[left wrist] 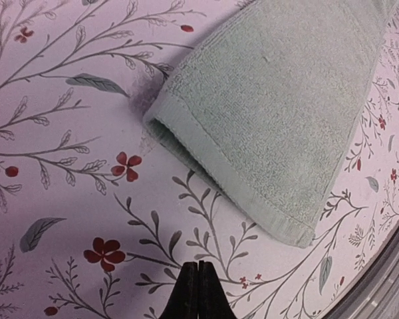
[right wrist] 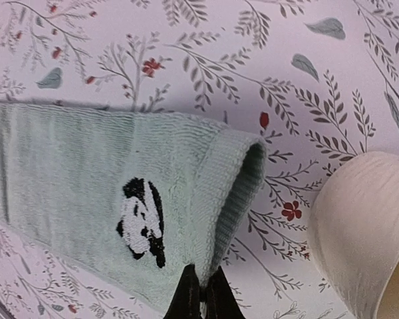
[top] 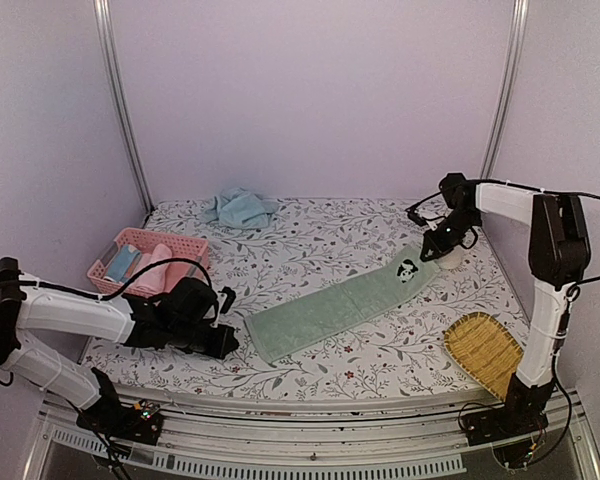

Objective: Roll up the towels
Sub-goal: Pick up the towel from the center of the board, then fold the towel at the center of the board.

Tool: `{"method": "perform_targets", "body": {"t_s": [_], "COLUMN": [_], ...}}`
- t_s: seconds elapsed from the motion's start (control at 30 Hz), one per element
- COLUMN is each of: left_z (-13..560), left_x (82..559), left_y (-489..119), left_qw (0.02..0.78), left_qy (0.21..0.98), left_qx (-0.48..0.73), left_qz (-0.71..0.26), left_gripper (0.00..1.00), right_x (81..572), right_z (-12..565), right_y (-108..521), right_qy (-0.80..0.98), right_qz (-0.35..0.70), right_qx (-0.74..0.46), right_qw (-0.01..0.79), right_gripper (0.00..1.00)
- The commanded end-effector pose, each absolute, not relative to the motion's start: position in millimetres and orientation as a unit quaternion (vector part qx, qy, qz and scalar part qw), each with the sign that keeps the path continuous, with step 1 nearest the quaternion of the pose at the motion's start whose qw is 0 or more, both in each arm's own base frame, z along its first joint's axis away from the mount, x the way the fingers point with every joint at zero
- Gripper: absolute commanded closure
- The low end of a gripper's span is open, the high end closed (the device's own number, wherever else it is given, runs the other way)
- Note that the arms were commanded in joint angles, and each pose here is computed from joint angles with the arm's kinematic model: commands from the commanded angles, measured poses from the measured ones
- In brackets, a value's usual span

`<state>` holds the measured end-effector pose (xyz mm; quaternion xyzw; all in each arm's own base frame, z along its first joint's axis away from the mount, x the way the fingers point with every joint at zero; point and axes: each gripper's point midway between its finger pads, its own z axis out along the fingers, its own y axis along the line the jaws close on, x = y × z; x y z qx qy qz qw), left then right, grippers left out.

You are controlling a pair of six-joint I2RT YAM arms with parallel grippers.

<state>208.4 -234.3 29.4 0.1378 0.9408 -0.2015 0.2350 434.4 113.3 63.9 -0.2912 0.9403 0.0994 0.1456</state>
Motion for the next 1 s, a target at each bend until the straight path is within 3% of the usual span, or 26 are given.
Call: {"method": "perform_targets", "body": {"t_s": [0.0, 0.53, 0.7, 0.97], "left_z": [30, 13, 11, 12], "left_x": [215, 209, 205, 203], "left_y": [-229, -209, -210, -217], "left_qw": [0.242, 0.226, 0.217, 0.211], "left_qy": [0.943, 0.955, 0.956, 0.952], "left_qx": [0.132, 0.073, 0.064, 0.055], "left_qz": [-0.188, -0.179, -0.186, -0.215], "left_gripper": [1.00, 1.00, 1.00, 1.00], "right_x": [409, 325, 297, 277], "right_z": [115, 141, 126, 120], "right_y": [160, 295, 333, 390], "right_qy": [0.910, 0.807, 0.786, 0.769], "right_qz": [0.221, 0.454, 0.474, 0.485], "right_qx": [-0.312, -0.372, -0.396, -0.416], "right_qw": [0.158, 0.063, 0.026, 0.028], "right_gripper": [0.97, 0.98, 0.98, 0.98]}}
